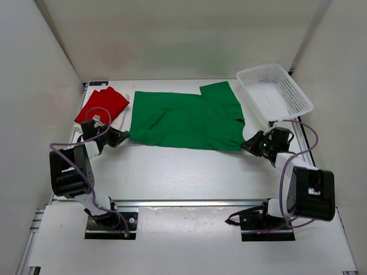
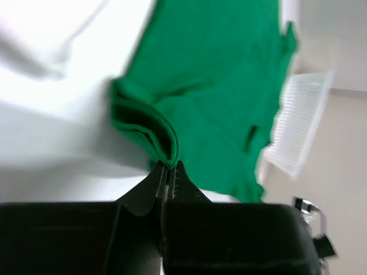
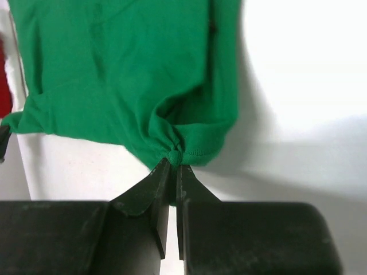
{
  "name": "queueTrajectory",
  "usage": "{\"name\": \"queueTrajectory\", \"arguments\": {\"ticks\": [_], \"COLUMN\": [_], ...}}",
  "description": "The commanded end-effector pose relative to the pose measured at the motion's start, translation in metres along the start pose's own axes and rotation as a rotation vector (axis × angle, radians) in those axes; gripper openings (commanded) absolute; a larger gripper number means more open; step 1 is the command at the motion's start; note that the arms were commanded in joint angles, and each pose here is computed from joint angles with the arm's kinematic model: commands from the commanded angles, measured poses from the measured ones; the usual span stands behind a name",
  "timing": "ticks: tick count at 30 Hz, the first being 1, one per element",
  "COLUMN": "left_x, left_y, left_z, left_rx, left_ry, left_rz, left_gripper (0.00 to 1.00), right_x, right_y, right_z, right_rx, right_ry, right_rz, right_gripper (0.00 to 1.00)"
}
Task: Fold and stack the t-shirts
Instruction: Fold the flattened tshirt in 1/3 of the way
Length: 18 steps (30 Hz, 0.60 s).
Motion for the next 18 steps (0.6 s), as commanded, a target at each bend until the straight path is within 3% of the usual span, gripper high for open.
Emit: {"name": "queueTrajectory", "arguments": {"ticks": [1,4,9,15,17,18], "left_x": [0.017,0.035,0.028,0.077,0.087,0.086], "left_y": [0.026,0.036,0.051,0.075,0.078,0.076], "left_z": [-0.025,-0.043,-0.064,-0.089,-0.097,-0.100], "left_rx": [-0.141,-0.226,-0.529,-0.516,-0.533,-0.541], "left_ry": [0.034,0.104,0.113,0.221,0.228,0.210], "left_rz": [0.123,0.150,0.418,0.344,0.331,0.334], "left_gripper": [0.00,0.00,0.00,0.01,0.09,0.24], "right_x": [-0.002,0.018,0.044,0.058,0.066,0.072], "right_y": [-0.015,-0.033,-0.041,-0.042,-0.049,-0.051], "right_z": [-0.017,-0.030,-0.044,-0.063,-0.068,-0.071], "right_rx": [0.019,0.030,0.011,-0.005,0.019,0.021], "right_ry": [-0.103,-0.105,-0.084,-0.092,-0.090,-0.082], "right_rz": [0.020,0.080,0.119,0.169,0.176,0.195], "right_gripper": [0.00,0.00,0.02,0.01,0.02,0.02]}}
Point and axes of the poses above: each gripper's point midway between its finger pads, its own z axis out along the fingers, its own y axis along the line the jaws close on, x = y × z, the point moved 1 cm from there along -z, back along the fingers, and after that the axes turned 15 degrees about z, right-handed, at the moved point
